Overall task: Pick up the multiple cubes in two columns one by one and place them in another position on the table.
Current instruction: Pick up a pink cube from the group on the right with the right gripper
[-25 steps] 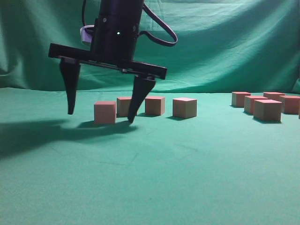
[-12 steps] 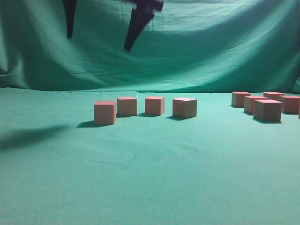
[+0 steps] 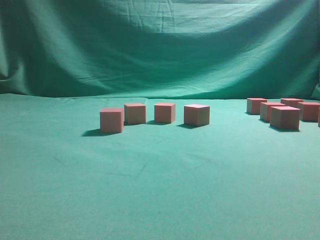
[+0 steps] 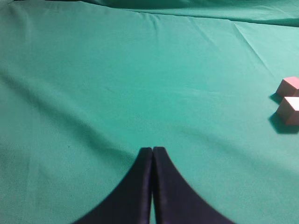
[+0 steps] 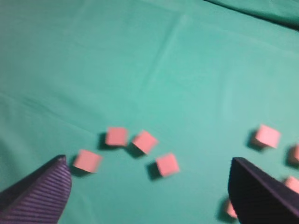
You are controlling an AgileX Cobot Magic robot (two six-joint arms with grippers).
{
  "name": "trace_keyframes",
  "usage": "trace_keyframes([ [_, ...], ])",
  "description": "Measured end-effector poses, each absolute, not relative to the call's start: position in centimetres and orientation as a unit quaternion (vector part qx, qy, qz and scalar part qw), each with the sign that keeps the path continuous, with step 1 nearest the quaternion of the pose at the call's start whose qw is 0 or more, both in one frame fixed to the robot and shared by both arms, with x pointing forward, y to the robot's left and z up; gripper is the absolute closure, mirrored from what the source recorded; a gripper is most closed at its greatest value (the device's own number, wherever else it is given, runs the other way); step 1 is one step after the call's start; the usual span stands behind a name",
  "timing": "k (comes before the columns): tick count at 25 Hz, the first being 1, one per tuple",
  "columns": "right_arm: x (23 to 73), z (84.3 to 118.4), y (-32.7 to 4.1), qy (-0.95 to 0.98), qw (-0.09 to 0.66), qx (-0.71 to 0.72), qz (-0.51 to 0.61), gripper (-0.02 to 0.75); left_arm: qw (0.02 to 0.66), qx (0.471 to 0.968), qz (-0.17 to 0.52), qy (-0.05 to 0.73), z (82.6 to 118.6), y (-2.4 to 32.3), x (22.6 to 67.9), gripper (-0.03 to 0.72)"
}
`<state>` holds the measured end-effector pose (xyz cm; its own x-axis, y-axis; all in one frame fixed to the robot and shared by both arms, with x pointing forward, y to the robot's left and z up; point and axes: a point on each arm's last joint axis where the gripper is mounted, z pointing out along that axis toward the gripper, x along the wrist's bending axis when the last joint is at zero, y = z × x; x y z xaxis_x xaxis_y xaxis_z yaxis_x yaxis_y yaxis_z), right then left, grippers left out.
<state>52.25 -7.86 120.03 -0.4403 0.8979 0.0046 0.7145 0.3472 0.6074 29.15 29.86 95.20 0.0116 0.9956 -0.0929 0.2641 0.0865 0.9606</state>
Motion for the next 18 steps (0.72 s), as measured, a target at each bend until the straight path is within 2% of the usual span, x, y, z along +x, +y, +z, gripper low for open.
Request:
trace_keyframes([
  [4,51.7,118.3,-12.6,0.787,0.169,0.55,0.224,0.102,0.457,0.545,0.4,0.578,95.2,29.9,29.2,0.688],
  [6,51.8,116.7,-14.8,0.778,0.164,0.575,0.193,0.168,0.457,0.545,0.4,0.578,95.2,29.9,29.2,0.688],
  [10,52.2,112.0,-18.5,0.761,0.138,0.624,0.112,0.162,0.457,0.545,0.4,0.578,95.2,29.9,29.2,0.688],
  [13,52.1,108.1,-20.4,0.748,0.104,0.651,0.073,0.162,0.457,0.545,0.4,0.578,95.2,29.9,29.2,0.688],
  [18,52.4,103.6,-20.7,0.754,0.109,0.638,0.112,0.162,0.457,0.545,0.4,0.578,95.2,29.9,29.2,0.688],
])
